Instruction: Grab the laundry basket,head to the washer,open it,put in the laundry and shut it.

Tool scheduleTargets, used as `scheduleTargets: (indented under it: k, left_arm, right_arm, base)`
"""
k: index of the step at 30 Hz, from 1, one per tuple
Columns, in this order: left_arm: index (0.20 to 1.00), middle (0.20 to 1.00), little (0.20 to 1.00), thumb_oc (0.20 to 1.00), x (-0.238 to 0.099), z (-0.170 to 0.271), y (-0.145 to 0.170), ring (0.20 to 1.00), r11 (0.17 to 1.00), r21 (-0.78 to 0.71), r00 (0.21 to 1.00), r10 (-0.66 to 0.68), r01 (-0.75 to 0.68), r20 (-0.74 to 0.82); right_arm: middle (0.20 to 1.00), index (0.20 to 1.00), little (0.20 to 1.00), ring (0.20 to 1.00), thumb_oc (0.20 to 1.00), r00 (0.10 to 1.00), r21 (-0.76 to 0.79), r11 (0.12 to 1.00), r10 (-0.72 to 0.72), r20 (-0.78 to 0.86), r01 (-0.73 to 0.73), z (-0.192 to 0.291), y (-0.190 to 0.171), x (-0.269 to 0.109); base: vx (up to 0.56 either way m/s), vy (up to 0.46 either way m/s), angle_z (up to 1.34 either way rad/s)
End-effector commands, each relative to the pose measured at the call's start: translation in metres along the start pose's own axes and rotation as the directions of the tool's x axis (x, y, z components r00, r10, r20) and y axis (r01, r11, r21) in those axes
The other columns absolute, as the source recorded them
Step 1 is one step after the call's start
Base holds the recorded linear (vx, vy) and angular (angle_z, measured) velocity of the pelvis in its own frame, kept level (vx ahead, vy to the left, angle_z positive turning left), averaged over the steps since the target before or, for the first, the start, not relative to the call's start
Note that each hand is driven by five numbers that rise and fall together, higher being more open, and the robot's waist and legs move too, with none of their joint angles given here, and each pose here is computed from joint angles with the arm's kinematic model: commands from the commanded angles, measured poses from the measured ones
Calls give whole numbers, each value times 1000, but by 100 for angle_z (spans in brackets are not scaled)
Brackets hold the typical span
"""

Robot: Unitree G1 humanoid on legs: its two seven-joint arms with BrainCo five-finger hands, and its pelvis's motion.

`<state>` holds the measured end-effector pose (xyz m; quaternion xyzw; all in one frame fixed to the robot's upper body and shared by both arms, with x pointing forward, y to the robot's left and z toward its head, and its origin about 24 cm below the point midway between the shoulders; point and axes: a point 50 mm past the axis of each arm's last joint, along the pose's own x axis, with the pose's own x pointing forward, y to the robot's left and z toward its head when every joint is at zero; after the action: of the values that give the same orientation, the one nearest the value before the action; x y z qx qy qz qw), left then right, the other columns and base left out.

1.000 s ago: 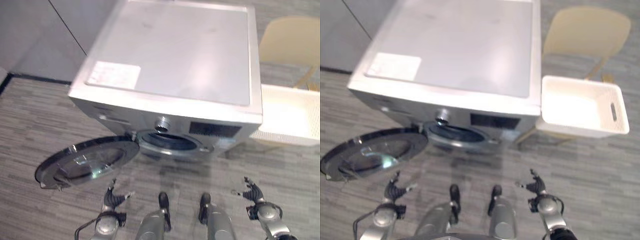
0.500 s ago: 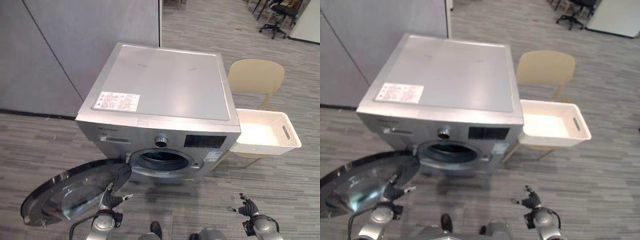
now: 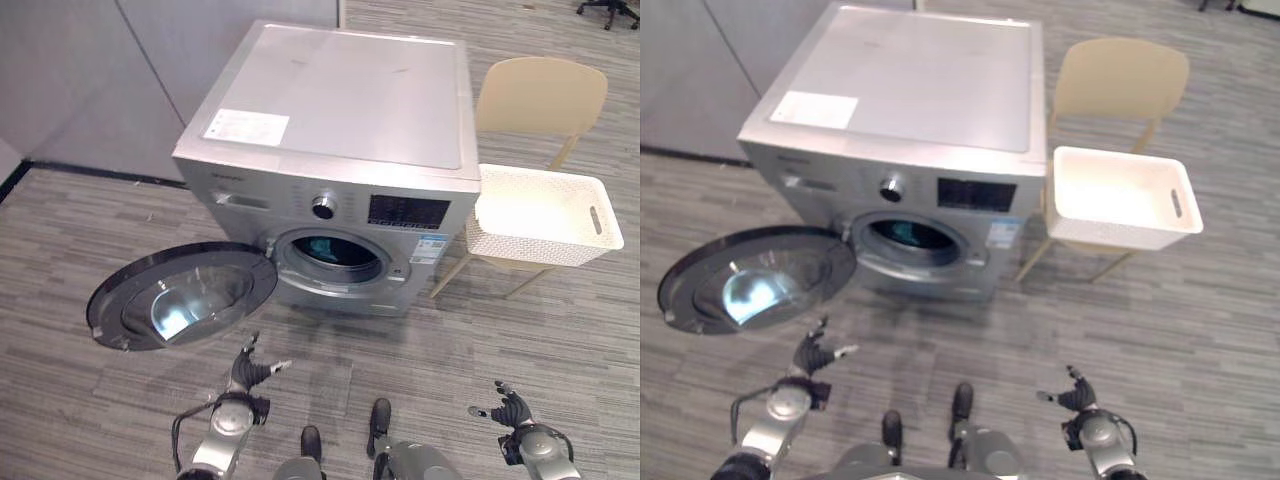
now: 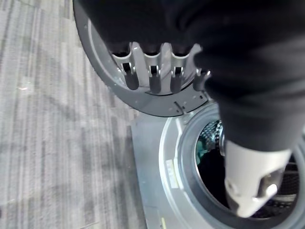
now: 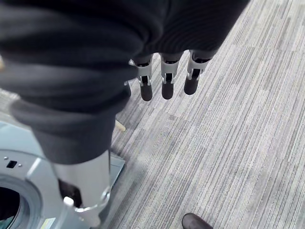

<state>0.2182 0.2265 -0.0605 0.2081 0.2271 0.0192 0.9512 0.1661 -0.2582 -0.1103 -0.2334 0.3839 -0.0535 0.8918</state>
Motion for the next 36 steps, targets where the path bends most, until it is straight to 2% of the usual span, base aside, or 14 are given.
scheduleTargets:
  k: [1, 4, 6, 7, 10, 12, 15, 17, 25, 31, 33, 34, 35, 36]
  left_arm:
    - [1000, 1000, 1000, 1000, -2, 1, 33, 1000, 985, 146, 995, 87, -93, 49]
    - [1000, 1000, 1000, 1000, 6, 24, 60, 1000, 949, 262, 980, 140, -173, 139]
    - [1000, 1000, 1000, 1000, 14, 56, 96, 1000, 875, 390, 948, 200, -286, 247]
    - [1000, 1000, 1000, 1000, 15, 56, 96, 1000, 875, 390, 948, 200, -287, 248]
    - [1000, 1000, 1000, 1000, 18, 88, 142, 1000, 738, 530, 904, 276, -418, 327]
    - [1000, 1000, 1000, 1000, 21, 116, 175, 1000, 603, 626, 869, 326, -494, 371]
    - [1000, 1000, 1000, 1000, 20, 139, 209, 1000, 497, 675, 834, 402, -546, 378]
    - [1000, 1000, 1000, 1000, 19, 145, 235, 1000, 471, 685, 811, 486, -557, 325]
    - [1000, 1000, 1000, 1000, 6, 142, 276, 1000, 444, 714, 765, 612, -542, 201]
    - [1000, 1000, 1000, 1000, 0, 103, 277, 1000, 481, 750, 775, 629, -454, 65]
    - [1000, 1000, 1000, 1000, 9, 82, 253, 1000, 562, 704, 809, 588, -434, 29]
    - [1000, 1000, 1000, 1000, 18, 62, 223, 1000, 661, 608, 840, 543, -440, 18]
    - [1000, 1000, 1000, 1000, 18, 61, 223, 1000, 661, 607, 840, 543, -440, 17]
    - [1000, 1000, 1000, 1000, 23, 41, 182, 1000, 770, 473, 878, 479, -429, 17]
  right_arm:
    - [1000, 1000, 1000, 1000, 1000, 998, -2, 1000, 6, 56, -6, 10, -3, 1]
    - [1000, 1000, 1000, 1000, 1000, 997, -19, 1000, 9, 71, -7, 13, -6, 1]
    - [1000, 1000, 1000, 1000, 1000, 995, -45, 999, 12, 103, -7, 17, -13, 0]
    - [1000, 1000, 1000, 1000, 1000, 995, -45, 999, 11, 103, -7, 17, -13, 0]
    - [1000, 1000, 1000, 1000, 1000, 991, -74, 997, 11, 130, -1, 19, -22, -2]
    - [1000, 1000, 1000, 1000, 1000, 990, -104, 995, 18, 142, -3, 21, -26, -2]
    - [1000, 1000, 1000, 1000, 1000, 987, -129, 992, 33, 157, -12, 25, -27, -3]
    - [1000, 1000, 1000, 1000, 1000, 984, -147, 989, 52, 168, -27, 29, -24, -2]
    - [1000, 1000, 1000, 1000, 1000, 964, -150, 986, 103, 247, -67, 55, -11, 2]
    - [1000, 1000, 1000, 1000, 1000, 946, -114, 989, 124, 299, -93, 70, -4, 1]
    - [1000, 1000, 1000, 1000, 1000, 944, -125, 987, 136, 301, -102, 69, 1, 0]
    - [1000, 1000, 1000, 1000, 1000, 946, -115, 989, 124, 298, -94, 68, 2, 0]
    - [1000, 1000, 1000, 1000, 1000, 946, -116, 989, 125, 298, -94, 68, 2, 0]
    - [1000, 1000, 1000, 1000, 1000, 953, -103, 992, 106, 285, -80, 64, 2, -1]
  base:
    - [87, 119, -19]
    - [63, 97, -38]
    - [64, 123, -23]
    - [50, 102, -26]
    - [32, 85, -24]
    - [-21, 72, -21]
    - [-42, 40, 0]
    - [-74, 23, -11]
    - [-51, 0, -11]
    - [-6, 12, -3]
    - [33, 22, 4]
    - [0, 0, 0]
    - [26, 36, -1]
    - [33, 23, 0]
